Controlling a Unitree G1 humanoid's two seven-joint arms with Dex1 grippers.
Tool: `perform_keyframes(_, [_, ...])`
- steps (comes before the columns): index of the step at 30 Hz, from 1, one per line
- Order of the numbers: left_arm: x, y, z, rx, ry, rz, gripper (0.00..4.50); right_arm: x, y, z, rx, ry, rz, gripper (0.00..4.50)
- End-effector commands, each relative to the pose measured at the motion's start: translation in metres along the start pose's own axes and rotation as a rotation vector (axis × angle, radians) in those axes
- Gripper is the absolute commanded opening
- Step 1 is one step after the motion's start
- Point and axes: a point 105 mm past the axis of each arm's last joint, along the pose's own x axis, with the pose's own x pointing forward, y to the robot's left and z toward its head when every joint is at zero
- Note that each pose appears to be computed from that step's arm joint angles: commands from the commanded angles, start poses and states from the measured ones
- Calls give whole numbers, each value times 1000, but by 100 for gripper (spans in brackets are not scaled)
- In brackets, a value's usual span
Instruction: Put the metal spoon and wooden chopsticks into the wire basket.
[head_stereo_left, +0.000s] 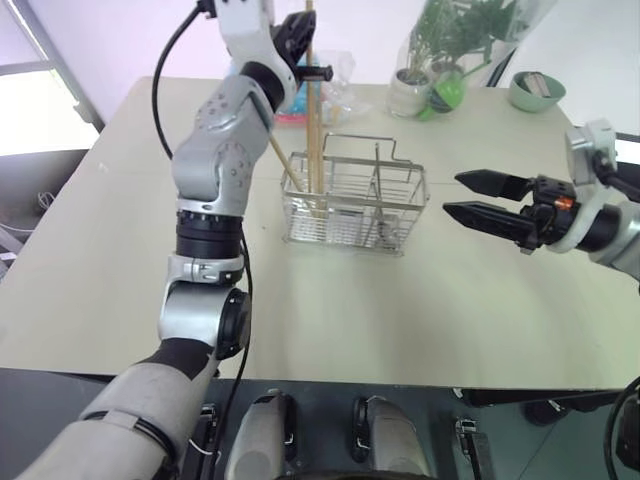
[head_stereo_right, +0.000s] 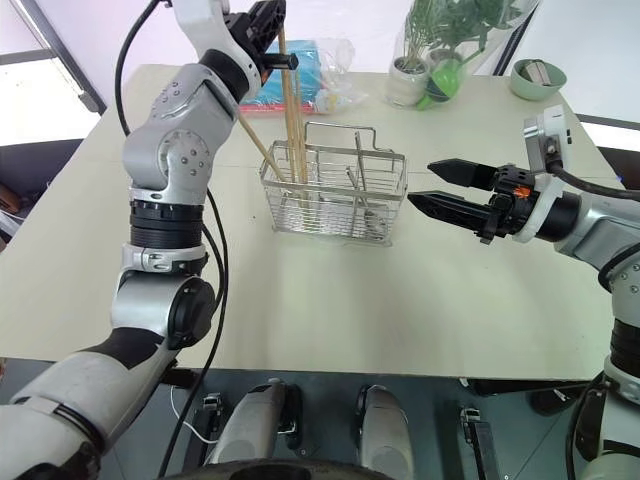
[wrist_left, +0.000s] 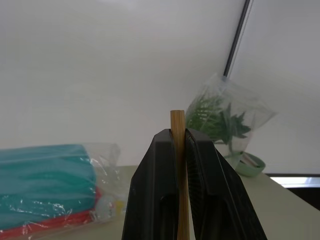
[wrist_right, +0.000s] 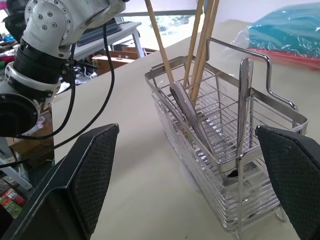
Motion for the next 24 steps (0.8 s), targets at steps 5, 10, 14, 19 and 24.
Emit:
perform_keyframes(5, [-14,-2,-9,-20,17,-1,254,0,2,14,-60,-38,12,450])
perform_keyframes(10, [-20,-6,10,-32,-16,-65,447,1,-2,12,-65,-32,11,450])
perform_keyframes(14, [-20,2,44,-37,-68,-97,447,3,-7,13,-67,-31,14,450])
perform_keyframes(19, [-20,10,117,-6,-162,-178,447,7,-14,10,-69,-23,20,450])
perform_keyframes(24, [-50,14,130,248,10,-419,447,2,-22,13,-99,-2,13,450])
